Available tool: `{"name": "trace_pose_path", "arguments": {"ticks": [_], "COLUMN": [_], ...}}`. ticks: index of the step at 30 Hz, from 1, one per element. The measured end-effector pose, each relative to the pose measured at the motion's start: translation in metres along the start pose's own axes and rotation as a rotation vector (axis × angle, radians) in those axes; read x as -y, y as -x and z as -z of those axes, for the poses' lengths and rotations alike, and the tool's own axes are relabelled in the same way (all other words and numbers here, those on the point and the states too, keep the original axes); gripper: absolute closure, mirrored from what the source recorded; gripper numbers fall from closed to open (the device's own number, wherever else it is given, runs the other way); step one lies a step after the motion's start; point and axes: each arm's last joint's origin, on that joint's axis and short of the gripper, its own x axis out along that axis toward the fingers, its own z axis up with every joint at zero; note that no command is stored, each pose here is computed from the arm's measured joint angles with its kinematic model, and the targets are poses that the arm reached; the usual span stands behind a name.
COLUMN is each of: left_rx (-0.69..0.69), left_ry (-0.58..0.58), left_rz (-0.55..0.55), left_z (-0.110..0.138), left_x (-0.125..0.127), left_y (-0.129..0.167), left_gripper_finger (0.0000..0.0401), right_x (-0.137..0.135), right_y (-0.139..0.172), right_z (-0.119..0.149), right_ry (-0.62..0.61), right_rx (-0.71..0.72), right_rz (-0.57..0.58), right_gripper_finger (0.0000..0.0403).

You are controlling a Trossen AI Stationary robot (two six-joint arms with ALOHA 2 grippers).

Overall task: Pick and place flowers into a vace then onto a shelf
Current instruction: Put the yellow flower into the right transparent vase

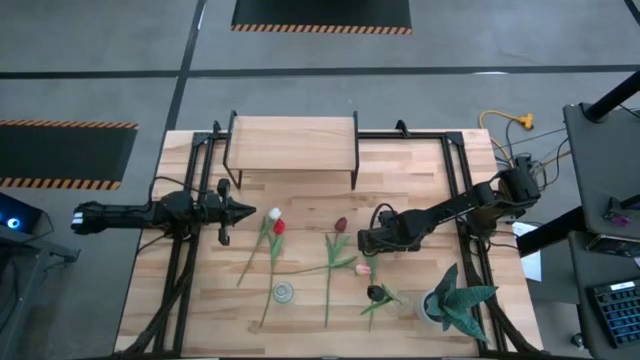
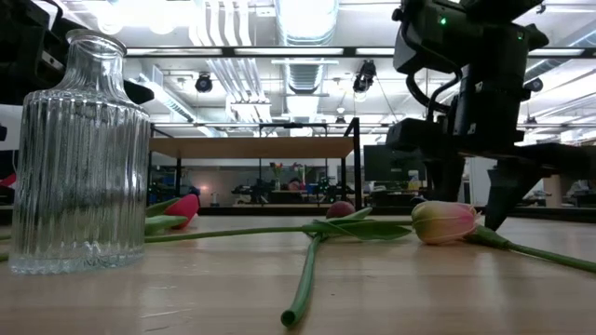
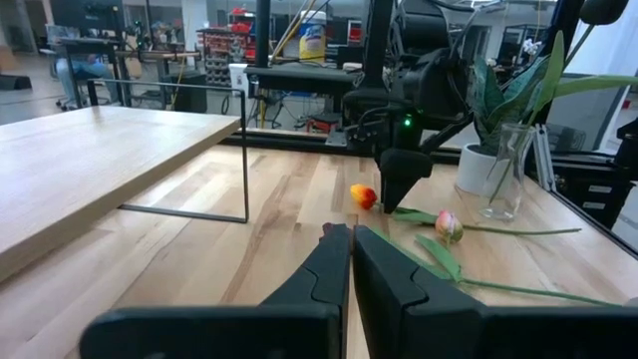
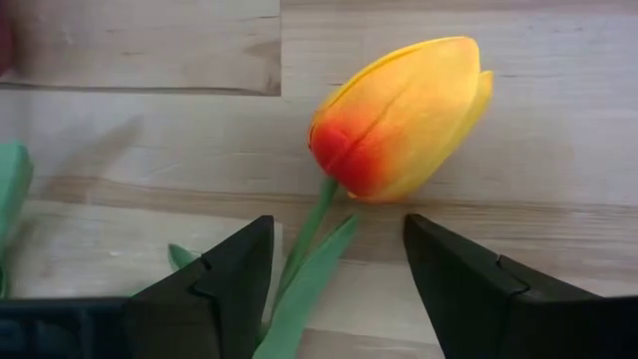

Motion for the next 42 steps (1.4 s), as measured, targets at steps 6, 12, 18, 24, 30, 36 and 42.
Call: {"name": "trace_pose_path", "arguments": {"ticks": [6, 12, 18, 24, 30, 36, 42], "left_rx": [-0.001, -0.002, -0.003, -0.003, -0.003, -0.003, -0.003], "left_ry": [0.000, 0.000, -0.001, -0.001, -0.001, -0.001, -0.001], "left_rz": [0.000, 0.000, 0.000, -0.001, -0.001, -0.001, -0.001], "left_z": [0.000, 0.000, 0.000, 0.000, 0.000, 0.000, 0.000], "left_x": [0.000, 0.000, 0.000, 0.000, 0.000, 0.000, 0.000], "left_y": [0.000, 0.000, 0.000, 0.000, 0.000, 0.000, 0.000], "left_gripper_finger": [0.0401, 0.0401, 0.0401, 0.0401, 0.0401, 0.0401, 0.0401], "right_x": [0.001, 0.005, 0.004, 0.005, 0.005, 0.005, 0.002], "right_y": [0.001, 0.007, 0.011, 0.012, 0.015, 0.020, 0.034], "right_z": [-0.001, -0.003, -0.004, -0.004, -0.005, -0.006, -0.011], "right_ry": [0.002, -0.006, -0.009, -0.009, -0.009, -0.011, -0.030], "right_rx": [-0.010, -0.011, -0.022, -0.019, -0.013, 0.023, 0.119], "right_rz": [0.008, 0.015, -0.005, -0.004, -0.018, -0.047, -0.146], "right_gripper_finger": [0.0241, 0.0324, 0.0388, 0.0390, 0.0390, 0.0390, 0.0390]}}
